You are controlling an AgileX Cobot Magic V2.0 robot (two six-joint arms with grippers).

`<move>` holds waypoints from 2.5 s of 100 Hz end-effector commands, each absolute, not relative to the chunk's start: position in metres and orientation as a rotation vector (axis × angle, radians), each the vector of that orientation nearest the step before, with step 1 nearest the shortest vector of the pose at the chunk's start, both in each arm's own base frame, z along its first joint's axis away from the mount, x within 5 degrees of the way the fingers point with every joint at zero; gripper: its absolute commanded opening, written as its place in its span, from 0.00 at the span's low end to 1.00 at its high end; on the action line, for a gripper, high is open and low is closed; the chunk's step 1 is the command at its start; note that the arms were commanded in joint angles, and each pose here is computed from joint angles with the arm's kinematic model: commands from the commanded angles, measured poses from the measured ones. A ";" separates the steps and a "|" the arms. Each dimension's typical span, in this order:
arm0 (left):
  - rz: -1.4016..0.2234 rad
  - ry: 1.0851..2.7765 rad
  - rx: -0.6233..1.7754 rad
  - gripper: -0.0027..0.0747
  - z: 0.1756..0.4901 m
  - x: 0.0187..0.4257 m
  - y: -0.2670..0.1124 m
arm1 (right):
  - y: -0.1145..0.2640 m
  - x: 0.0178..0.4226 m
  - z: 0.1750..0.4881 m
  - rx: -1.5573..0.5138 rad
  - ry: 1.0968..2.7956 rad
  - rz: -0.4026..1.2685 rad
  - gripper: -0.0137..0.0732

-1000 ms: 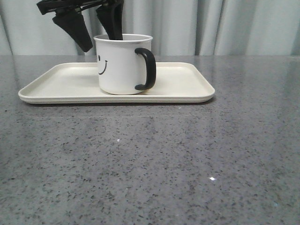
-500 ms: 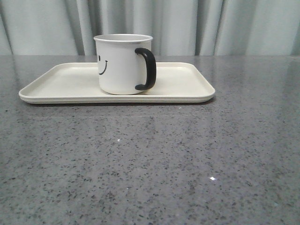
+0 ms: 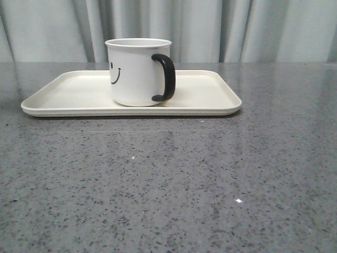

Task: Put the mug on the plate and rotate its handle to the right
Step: 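Withdraw the left gripper upward away from the mug, then lower the right gripper into the mug's rim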

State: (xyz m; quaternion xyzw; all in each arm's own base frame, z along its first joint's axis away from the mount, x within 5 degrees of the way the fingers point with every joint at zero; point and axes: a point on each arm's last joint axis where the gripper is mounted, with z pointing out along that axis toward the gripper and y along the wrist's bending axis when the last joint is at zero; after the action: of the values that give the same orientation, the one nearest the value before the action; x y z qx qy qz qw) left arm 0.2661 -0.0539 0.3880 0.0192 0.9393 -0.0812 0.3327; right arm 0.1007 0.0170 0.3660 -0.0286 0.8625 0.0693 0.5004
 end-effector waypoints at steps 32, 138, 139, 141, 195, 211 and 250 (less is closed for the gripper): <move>-0.185 2.291 -0.092 0.63 0.351 0.169 -0.017 | 0.017 0.104 0.381 -0.064 1.992 0.167 0.85; -0.205 2.179 -0.091 0.63 0.332 0.110 -0.013 | 0.118 0.231 0.411 -0.431 2.037 0.494 0.85; -0.205 2.179 -0.091 0.63 0.332 0.110 -0.013 | 0.121 0.235 0.411 -0.437 2.040 0.497 0.85; -0.205 2.179 -0.091 0.63 0.332 0.110 -0.013 | 0.126 0.240 0.410 -0.444 2.045 0.500 0.85; -0.205 2.179 -0.091 0.63 0.332 0.110 -0.013 | 0.212 0.337 0.383 -0.569 2.157 0.552 0.85; -0.204 2.184 -0.091 0.63 0.332 0.110 -0.013 | 0.220 0.351 0.365 -0.569 2.223 0.554 0.85; -0.204 2.186 -0.091 0.63 0.332 0.110 -0.013 | 0.227 0.364 0.343 -0.560 2.267 0.548 0.82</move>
State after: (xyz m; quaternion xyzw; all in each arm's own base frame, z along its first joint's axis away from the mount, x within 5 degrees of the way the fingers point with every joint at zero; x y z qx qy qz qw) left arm 0.1064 -0.0127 0.3193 -0.0303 0.9055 -0.0725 0.4170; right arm 0.3679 0.2308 0.3042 -0.2267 0.9068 0.1938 0.2979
